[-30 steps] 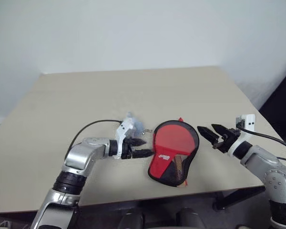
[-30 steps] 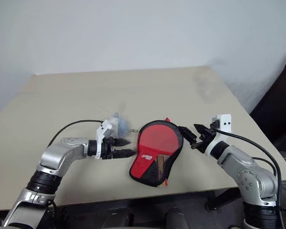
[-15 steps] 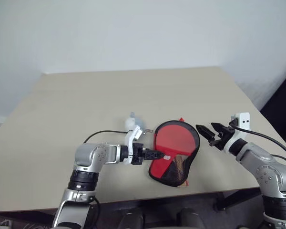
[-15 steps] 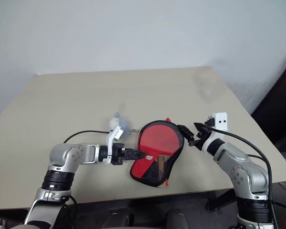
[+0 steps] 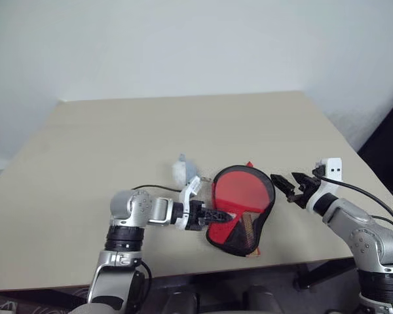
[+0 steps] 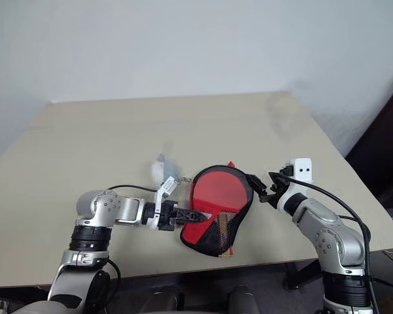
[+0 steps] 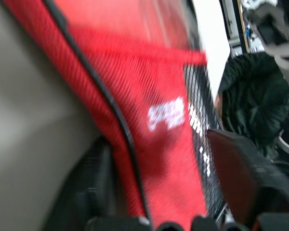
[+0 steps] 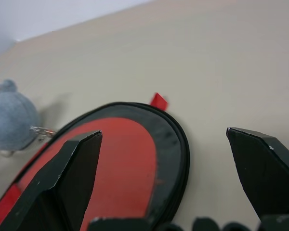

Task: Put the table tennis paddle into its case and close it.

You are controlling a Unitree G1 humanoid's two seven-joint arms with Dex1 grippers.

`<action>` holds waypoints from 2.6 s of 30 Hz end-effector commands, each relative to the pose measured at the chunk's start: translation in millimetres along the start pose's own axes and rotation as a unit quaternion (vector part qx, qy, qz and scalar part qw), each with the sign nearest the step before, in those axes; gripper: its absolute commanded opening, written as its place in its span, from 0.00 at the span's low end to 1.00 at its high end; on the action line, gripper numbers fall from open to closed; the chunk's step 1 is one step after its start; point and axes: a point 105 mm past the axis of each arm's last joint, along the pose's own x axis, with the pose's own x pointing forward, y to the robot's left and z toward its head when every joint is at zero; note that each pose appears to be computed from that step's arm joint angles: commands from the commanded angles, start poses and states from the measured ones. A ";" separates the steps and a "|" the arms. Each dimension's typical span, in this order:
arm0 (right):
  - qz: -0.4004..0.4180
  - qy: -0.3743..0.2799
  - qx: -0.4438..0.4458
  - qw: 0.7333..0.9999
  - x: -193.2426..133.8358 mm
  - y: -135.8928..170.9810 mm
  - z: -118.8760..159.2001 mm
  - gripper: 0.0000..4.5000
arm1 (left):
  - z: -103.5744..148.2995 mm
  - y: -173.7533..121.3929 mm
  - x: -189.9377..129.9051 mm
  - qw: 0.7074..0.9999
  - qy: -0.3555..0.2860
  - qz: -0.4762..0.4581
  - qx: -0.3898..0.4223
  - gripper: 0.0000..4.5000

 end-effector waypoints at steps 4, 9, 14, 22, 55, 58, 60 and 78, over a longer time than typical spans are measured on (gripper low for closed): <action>-0.027 -0.024 -0.019 0.999 -1.1 -7.2 15.5 1.00 | 0.3 -12.3 4.4 0.999 0.005 -0.043 -0.007 0.07; -0.029 -0.026 -0.038 0.999 -1.0 -5.7 18.5 1.00 | 0.8 -12.1 16.8 0.999 0.018 -0.040 -0.015 0.00; -0.035 -0.027 -0.038 0.998 -1.2 -7.2 18.9 1.00 | -2.4 -22.3 32.8 0.997 0.046 -0.060 0.009 0.00; -0.050 -0.024 -0.044 0.998 -3.7 -11.8 18.4 1.00 | -5.4 -35.8 64.3 0.993 0.073 -0.085 0.023 0.00; 0.000 -0.038 -0.076 0.996 10.6 1.7 27.6 1.00 | 30.6 -37.7 -13.0 0.929 -0.049 -0.011 0.367 0.84; 0.028 -0.014 -0.097 0.995 13.6 12.4 18.3 1.00 | 45.8 -31.8 -31.7 0.923 -0.089 0.020 0.374 0.84; 0.073 0.006 -0.087 0.993 14.6 27.3 10.0 1.00 | 62.3 -25.5 -47.6 0.916 -0.122 0.056 0.378 0.84; 0.109 0.116 -0.154 0.975 51.2 57.8 -57.3 1.00 | 138.2 40.3 -98.5 0.864 -0.239 0.285 0.339 0.84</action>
